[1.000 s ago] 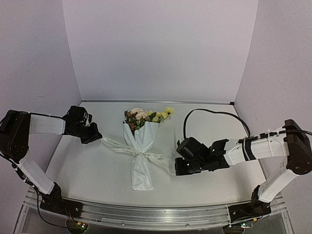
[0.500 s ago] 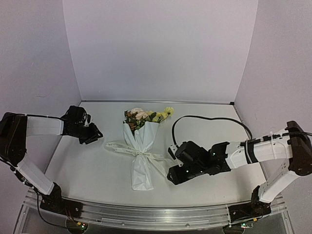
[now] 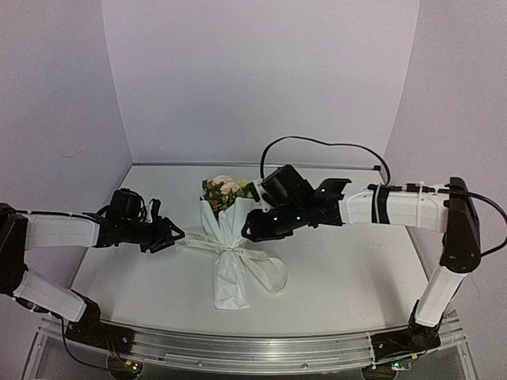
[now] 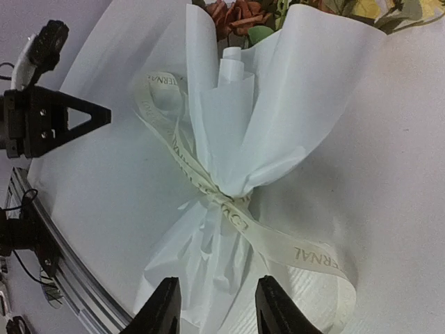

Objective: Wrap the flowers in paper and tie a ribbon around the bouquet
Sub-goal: Tie the half-tied ribbon around the folded bouquet.

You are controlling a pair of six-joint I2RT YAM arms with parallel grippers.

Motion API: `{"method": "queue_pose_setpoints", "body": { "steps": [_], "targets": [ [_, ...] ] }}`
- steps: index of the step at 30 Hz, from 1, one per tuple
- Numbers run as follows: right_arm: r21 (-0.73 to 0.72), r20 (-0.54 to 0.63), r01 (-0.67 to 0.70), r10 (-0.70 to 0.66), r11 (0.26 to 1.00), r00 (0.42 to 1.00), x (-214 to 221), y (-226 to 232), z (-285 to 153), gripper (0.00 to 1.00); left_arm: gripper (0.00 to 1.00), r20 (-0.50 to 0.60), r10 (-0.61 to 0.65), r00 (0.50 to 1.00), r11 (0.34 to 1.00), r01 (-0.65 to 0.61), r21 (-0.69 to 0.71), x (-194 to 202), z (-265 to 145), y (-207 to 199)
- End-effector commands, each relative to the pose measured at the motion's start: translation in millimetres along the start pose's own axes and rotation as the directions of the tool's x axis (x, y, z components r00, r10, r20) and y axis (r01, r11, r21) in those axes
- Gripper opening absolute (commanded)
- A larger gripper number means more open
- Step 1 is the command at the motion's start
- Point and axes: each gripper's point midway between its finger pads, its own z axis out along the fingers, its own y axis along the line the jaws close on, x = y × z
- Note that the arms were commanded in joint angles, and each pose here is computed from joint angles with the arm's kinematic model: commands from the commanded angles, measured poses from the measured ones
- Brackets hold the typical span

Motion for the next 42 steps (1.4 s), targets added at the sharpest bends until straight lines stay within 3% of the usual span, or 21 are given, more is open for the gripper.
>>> {"method": "queue_pose_setpoints", "body": {
  "steps": [1,11,18,27,33,42],
  "targets": [
    [0.016,-0.086,-0.034,0.035,0.999,0.996,4.2,12.0,14.8,0.37,0.53,0.024,-0.066,0.998,0.991,0.063,0.120,-3.2,3.9,-16.3],
    [0.105,-0.115,0.022,-0.010,0.994,0.993,3.2,20.8,36.4,0.38,0.52,-0.019,-0.100,0.995,0.984,0.101,0.146,-4.6,31.8,-12.1],
    [0.186,-0.127,-0.017,0.041,0.982,0.991,13.4,-21.4,37.1,0.42,0.52,-0.040,-0.083,0.996,0.983,0.089,0.158,-4.4,42.5,-13.1],
    [-0.040,-0.123,-0.233,0.227,0.972,0.966,12.3,-65.1,47.7,0.54,0.41,-0.057,-0.075,0.996,0.977,0.085,0.195,-4.1,49.0,-22.1],
    [-0.113,-0.098,-0.145,0.135,0.983,0.986,18.8,-68.6,55.7,0.54,0.29,-0.071,-0.078,0.994,0.974,0.091,0.208,-2.9,50.9,-24.4],
    [-0.199,-0.073,-0.098,0.085,0.975,0.994,18.2,-66.0,70.1,0.51,0.19,-0.080,-0.080,0.994,0.973,0.095,0.209,-0.9,48.3,-26.0]
  ]
}}
